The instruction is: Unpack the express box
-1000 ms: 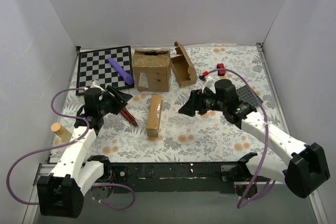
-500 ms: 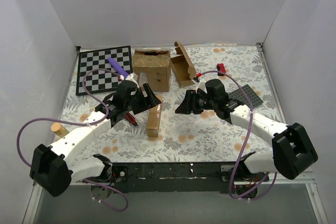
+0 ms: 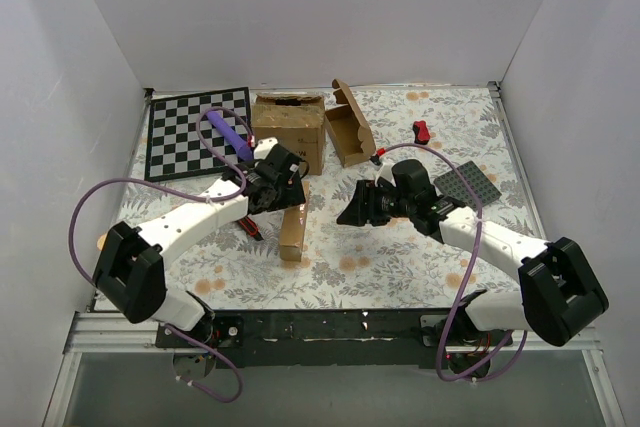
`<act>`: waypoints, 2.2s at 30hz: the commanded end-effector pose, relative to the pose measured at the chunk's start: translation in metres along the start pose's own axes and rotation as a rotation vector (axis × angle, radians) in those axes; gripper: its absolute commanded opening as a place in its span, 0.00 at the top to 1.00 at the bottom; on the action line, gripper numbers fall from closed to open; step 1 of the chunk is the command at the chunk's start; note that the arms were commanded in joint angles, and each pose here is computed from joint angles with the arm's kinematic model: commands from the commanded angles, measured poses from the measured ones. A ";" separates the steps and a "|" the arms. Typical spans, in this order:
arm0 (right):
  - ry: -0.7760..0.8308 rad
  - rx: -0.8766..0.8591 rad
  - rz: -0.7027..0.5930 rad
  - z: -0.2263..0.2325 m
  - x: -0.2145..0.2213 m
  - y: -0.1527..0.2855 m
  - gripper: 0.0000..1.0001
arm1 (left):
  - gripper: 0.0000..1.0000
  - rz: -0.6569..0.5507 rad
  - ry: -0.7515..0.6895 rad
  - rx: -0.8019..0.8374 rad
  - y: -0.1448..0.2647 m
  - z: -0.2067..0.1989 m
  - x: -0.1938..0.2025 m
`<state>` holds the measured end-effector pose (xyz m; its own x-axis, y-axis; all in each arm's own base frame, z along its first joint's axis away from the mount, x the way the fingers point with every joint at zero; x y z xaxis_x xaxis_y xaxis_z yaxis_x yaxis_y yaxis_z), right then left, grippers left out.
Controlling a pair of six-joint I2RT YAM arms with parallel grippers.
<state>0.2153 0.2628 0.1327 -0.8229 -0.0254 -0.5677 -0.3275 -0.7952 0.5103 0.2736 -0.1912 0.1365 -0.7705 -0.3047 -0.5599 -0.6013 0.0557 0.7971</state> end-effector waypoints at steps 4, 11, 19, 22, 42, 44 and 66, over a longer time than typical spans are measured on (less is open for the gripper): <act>0.040 -0.041 -0.050 0.010 -0.008 0.003 0.35 | 0.24 -0.099 -0.041 -0.092 0.016 -0.007 -0.023; 0.035 -0.045 -0.025 0.003 0.005 0.001 0.34 | 0.23 -0.071 -0.107 -0.154 0.014 -0.023 0.006; 0.040 -0.059 -0.016 0.004 0.007 0.000 0.35 | 0.27 -0.066 -0.131 -0.225 0.009 -0.014 0.019; 0.041 -0.061 -0.014 0.004 0.007 -0.001 0.35 | 0.30 -0.096 -0.116 -0.201 0.016 -0.016 0.012; 0.007 -0.110 -0.029 0.008 0.005 -0.007 0.35 | 0.45 -0.121 -0.108 -0.137 0.031 -0.025 0.000; 0.004 -0.109 -0.027 0.007 0.006 -0.008 0.35 | 0.45 -0.122 -0.116 -0.140 0.031 -0.024 0.000; -0.052 -0.175 -0.046 0.020 -0.003 -0.017 0.35 | 0.70 -0.130 -0.157 -0.080 0.038 -0.038 -0.004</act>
<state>0.2120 0.2811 0.1294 -0.8468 0.0346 -0.5307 -0.2896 -0.8670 0.4055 0.2554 -0.2146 0.1424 -0.7701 -0.1137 -0.6277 -0.6165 -0.1198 0.7782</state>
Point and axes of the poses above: each gripper's point midway between its finger pads, its own y axis back along the fingers, its own z axis along the line the jaws close on, x = y × z, the point moved 2 cm from there along y, back along the fingers, and after that the axes turned 4 degrees about y, right-handed, at the moved point
